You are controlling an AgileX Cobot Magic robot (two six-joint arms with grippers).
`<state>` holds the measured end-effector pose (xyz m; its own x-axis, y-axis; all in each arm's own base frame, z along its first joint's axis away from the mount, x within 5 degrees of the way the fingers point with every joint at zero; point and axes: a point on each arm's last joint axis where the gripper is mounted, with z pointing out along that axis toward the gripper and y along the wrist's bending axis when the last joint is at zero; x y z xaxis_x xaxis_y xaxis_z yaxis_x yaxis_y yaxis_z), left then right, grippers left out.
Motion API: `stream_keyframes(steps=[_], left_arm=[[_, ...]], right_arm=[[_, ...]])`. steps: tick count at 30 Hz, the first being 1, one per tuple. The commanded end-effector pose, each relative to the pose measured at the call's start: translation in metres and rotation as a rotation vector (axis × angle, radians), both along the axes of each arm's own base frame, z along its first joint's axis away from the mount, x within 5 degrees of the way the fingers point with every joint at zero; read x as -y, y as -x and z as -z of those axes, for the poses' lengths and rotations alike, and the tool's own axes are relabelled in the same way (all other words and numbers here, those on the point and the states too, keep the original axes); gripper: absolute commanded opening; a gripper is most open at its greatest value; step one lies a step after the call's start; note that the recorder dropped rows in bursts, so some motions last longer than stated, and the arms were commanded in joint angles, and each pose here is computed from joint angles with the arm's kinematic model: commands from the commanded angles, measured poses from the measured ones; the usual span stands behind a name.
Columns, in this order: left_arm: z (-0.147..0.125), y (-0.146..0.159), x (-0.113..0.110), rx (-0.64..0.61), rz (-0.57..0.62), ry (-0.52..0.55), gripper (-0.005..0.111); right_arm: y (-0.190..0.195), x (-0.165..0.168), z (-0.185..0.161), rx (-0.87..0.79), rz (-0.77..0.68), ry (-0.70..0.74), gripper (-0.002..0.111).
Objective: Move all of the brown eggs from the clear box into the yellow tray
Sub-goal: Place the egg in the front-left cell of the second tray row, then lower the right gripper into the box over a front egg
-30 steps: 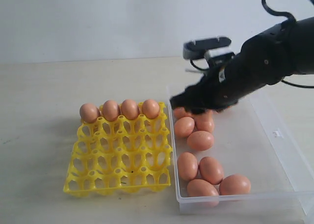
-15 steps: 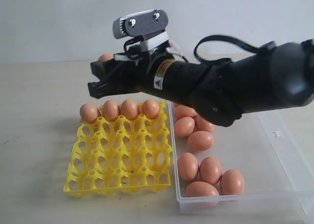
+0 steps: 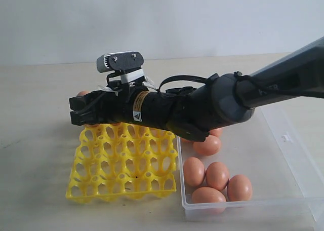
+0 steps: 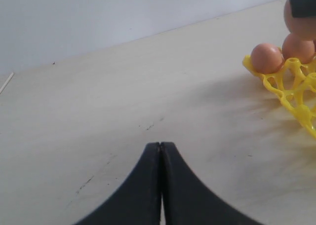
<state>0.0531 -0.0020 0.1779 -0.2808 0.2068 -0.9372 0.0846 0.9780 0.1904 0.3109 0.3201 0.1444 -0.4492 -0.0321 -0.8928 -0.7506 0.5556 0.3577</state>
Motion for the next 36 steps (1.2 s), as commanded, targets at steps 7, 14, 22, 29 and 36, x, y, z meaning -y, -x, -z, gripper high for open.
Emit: stream_keyframes(steps=[7, 14, 22, 29, 36], left_arm=[[-0.003, 0.0, 0.0, 0.02, -0.001, 0.015, 0.0], [-0.003, 0.0, 0.0, 0.02, -0.001, 0.015, 0.0], [-0.003, 0.0, 0.0, 0.02, -0.001, 0.015, 0.0], [-0.003, 0.0, 0.0, 0.02, -0.001, 0.015, 0.0], [-0.003, 0.0, 0.0, 0.02, -0.001, 0.015, 0.0]], right_arm=[[-0.01, -0.014, 0.016, -0.067, -0.014, -0.033, 0.001], [-0.013, -0.016, 0.024, -0.114, -0.003, -0.029, 0.031], [-0.015, -0.014, 0.026, -0.147, 0.031, -0.031, 0.055], [-0.002, 0.057, -0.1, -0.051, 0.321, 0.532, 0.0], [0.04, 0.141, -0.119, -0.465, 0.444, 0.999, 0.009]])
